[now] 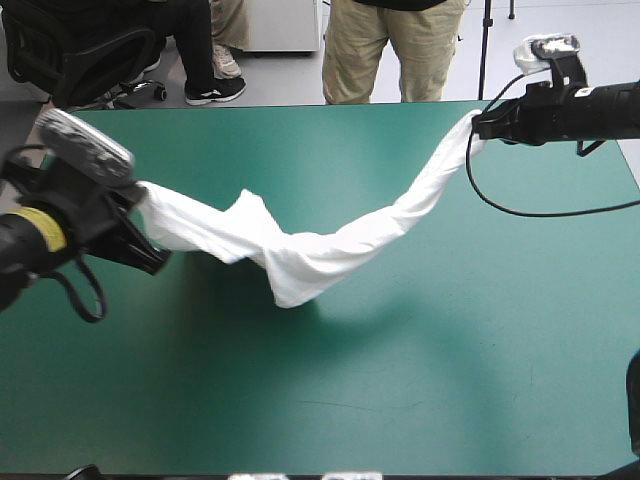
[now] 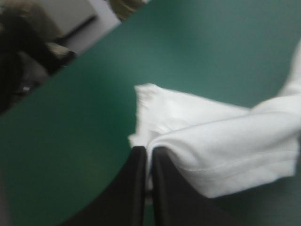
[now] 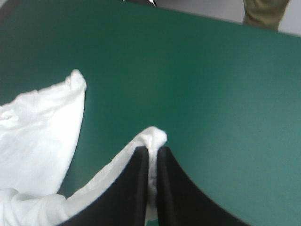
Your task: Fold the cloth
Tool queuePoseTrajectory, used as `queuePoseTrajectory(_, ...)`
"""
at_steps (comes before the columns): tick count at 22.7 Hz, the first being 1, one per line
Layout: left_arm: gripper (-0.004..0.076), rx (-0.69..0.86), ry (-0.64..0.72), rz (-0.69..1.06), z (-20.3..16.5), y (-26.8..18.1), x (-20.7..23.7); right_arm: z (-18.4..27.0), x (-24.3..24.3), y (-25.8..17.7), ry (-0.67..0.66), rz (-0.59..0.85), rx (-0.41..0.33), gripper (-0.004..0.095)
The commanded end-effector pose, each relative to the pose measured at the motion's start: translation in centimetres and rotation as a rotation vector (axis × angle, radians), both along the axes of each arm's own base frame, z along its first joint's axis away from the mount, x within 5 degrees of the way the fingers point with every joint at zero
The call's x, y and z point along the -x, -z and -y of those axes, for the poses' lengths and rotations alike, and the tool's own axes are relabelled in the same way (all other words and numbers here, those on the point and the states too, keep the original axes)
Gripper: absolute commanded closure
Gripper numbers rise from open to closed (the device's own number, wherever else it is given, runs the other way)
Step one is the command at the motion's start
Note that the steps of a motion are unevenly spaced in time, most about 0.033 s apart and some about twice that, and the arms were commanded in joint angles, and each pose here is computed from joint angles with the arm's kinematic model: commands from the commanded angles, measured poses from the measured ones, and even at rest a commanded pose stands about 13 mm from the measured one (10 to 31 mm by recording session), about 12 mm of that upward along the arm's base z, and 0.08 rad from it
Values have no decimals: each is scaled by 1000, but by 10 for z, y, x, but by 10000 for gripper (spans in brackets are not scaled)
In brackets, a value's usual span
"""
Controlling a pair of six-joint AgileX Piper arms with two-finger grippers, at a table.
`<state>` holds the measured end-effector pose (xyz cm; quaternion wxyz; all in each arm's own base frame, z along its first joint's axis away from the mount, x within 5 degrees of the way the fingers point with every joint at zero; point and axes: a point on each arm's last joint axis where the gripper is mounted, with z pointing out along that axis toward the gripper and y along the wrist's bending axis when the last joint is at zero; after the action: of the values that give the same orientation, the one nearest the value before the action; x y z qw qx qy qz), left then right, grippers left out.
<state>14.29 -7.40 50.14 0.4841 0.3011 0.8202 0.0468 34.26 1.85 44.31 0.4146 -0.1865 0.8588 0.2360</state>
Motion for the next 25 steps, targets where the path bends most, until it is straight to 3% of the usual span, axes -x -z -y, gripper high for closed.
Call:
queuePoseTrajectory(1,733,-7,-180,278,-42,-59,21,-10,54,-66,-21,262,-71,922)
queuePoseTrajectory(4,733,57,-285,535,-74,-109,48,-14,102,-109,2,446,-60,922)
queuePoseTrajectory(7,733,193,-279,772,-97,-150,81,-20,165,-153,7,647,-26,922)
queuePoseTrajectory(11,733,140,-272,825,-99,-160,83,-22,217,-176,62,756,31,922)
queuePoseTrajectory(18,733,108,-221,716,-83,-151,67,-14,283,-178,235,765,147,923)
queuePoseTrajectory(20,733,82,-242,543,-71,-135,50,-14,283,-171,225,698,163,923)
queuePoseTrajectory(23,733,89,-259,429,-49,-117,21,-12,267,-161,227,641,162,923)
queuePoseTrajectory(25,733,6,-256,353,-30,-97,-4,-9,252,-150,235,584,166,923)
